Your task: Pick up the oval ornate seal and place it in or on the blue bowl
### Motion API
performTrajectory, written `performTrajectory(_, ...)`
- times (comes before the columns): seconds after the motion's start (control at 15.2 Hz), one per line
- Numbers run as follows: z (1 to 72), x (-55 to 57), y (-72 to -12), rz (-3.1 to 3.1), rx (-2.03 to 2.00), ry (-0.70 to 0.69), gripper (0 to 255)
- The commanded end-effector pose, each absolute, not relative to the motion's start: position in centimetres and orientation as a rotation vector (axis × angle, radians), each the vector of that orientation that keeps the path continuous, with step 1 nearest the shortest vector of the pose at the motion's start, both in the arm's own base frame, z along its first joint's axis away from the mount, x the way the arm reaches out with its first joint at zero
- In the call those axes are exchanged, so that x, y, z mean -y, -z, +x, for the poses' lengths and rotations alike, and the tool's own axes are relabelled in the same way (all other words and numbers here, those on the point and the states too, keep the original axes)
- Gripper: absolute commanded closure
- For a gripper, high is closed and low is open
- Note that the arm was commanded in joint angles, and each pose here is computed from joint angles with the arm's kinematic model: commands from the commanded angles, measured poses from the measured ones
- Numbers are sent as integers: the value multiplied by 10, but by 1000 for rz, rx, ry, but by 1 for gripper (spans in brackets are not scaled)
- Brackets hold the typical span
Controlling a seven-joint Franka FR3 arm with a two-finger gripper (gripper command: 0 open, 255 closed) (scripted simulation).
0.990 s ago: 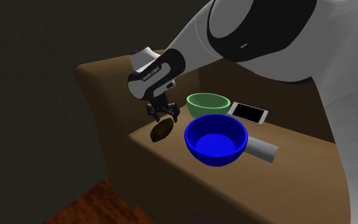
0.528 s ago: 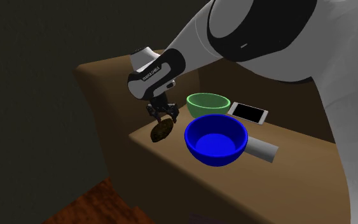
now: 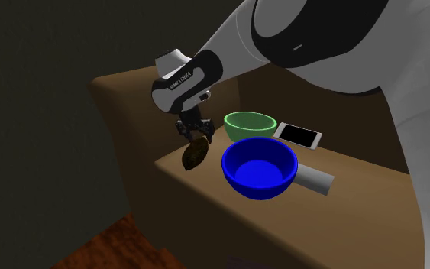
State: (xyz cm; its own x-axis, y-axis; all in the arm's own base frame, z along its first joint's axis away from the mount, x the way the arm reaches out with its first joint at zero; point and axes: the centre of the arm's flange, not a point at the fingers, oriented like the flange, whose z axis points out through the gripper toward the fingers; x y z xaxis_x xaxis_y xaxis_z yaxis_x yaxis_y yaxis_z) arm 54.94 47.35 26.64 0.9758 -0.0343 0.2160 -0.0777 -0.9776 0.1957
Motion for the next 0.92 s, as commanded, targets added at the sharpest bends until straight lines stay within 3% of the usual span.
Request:
performTrajectory(0.0,549,-474,-278,2919,84,-314,255)
performTrajectory(0.86,549,-474,-346,2919,84,-314,255)
